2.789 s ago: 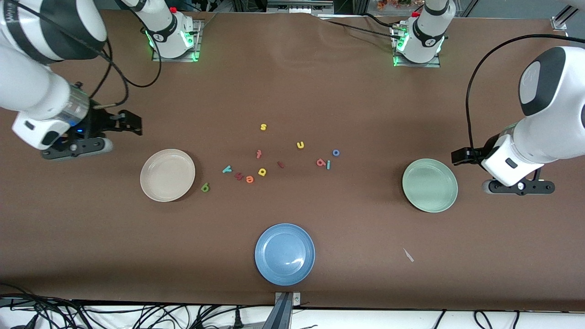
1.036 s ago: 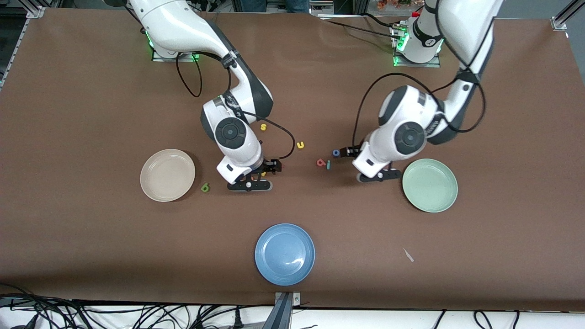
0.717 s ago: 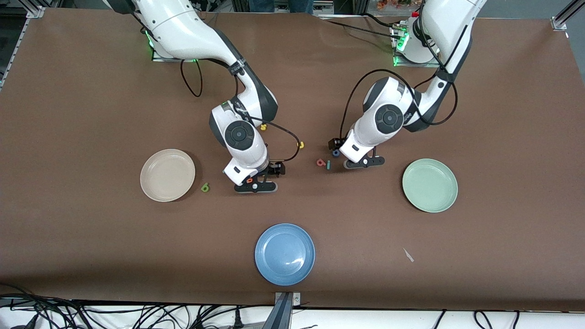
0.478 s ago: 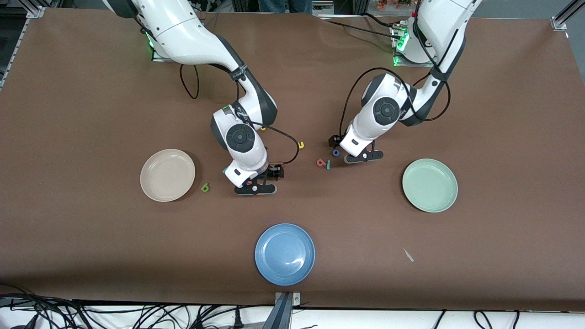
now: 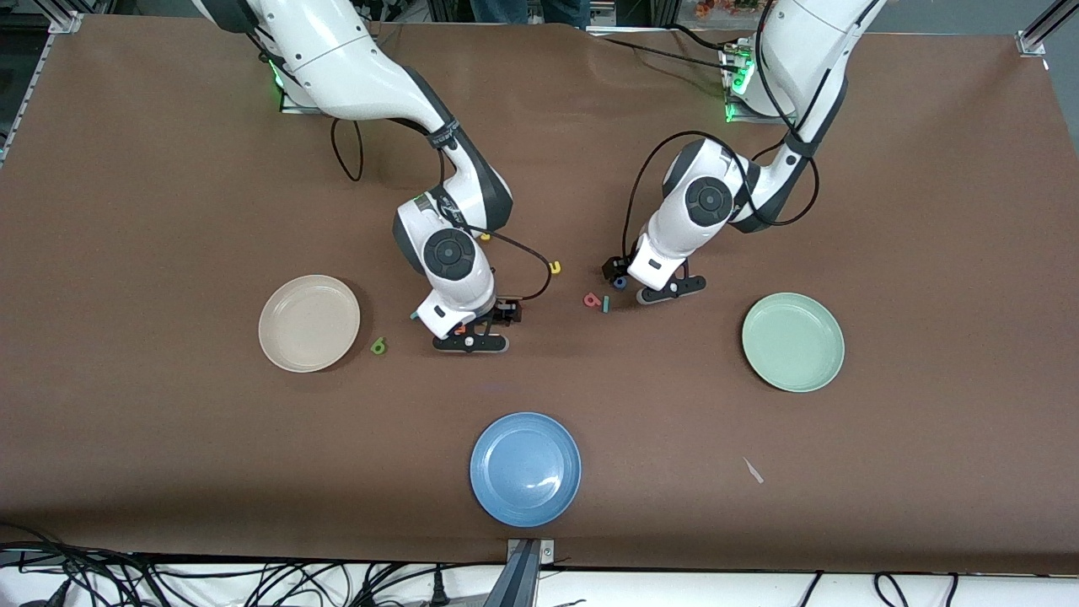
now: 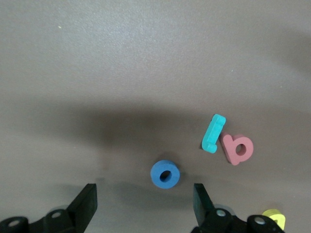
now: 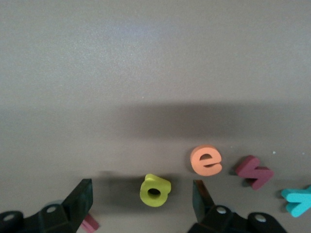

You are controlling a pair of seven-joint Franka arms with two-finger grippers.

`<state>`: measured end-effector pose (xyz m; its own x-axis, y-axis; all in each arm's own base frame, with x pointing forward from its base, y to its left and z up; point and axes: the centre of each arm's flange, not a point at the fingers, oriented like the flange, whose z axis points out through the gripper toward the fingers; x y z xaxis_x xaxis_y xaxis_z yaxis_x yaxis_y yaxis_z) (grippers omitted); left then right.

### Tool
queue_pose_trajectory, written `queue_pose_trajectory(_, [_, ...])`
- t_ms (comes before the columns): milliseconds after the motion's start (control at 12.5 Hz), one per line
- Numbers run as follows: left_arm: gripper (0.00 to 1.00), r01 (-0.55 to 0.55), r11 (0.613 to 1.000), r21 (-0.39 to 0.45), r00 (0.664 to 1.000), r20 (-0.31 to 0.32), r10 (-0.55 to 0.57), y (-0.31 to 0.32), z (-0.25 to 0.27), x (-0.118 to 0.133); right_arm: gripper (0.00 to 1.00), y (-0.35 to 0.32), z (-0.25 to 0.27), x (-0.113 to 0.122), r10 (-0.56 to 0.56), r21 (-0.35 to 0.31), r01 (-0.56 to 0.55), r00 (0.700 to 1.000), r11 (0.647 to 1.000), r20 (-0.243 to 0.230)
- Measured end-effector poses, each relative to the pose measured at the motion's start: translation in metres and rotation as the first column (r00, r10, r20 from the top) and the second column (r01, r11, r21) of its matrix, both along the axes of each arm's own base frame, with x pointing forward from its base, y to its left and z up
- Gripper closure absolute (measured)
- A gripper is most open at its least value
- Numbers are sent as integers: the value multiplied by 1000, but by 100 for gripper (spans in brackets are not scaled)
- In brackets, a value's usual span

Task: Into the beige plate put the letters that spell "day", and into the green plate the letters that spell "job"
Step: 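Grasp the yellow a with the right gripper while the left gripper grasps the blue o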

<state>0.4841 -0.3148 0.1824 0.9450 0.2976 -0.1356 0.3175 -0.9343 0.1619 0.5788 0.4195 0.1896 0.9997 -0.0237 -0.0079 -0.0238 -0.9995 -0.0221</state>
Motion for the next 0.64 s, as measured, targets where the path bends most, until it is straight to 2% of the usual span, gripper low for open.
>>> queue_pose_trajectory(159, [14, -7, 1000, -4, 1000, 0, 7, -4, -2, 3, 8, 0, -2, -2, -7, -3, 7, 1000, 1000, -4])
queue_pose_trajectory(319, [26, -4, 1000, -4, 1000, -3, 4, -7, -5, 2, 9, -2, -5, -3, -14, -7, 14, 1000, 1000, -10])
queue_pose_trajectory(638, [29, 16, 1000, 3, 1000, 1, -16, -11, -5, 0, 10, 0, -11, -10, -29, -10, 29, 999, 1000, -23])
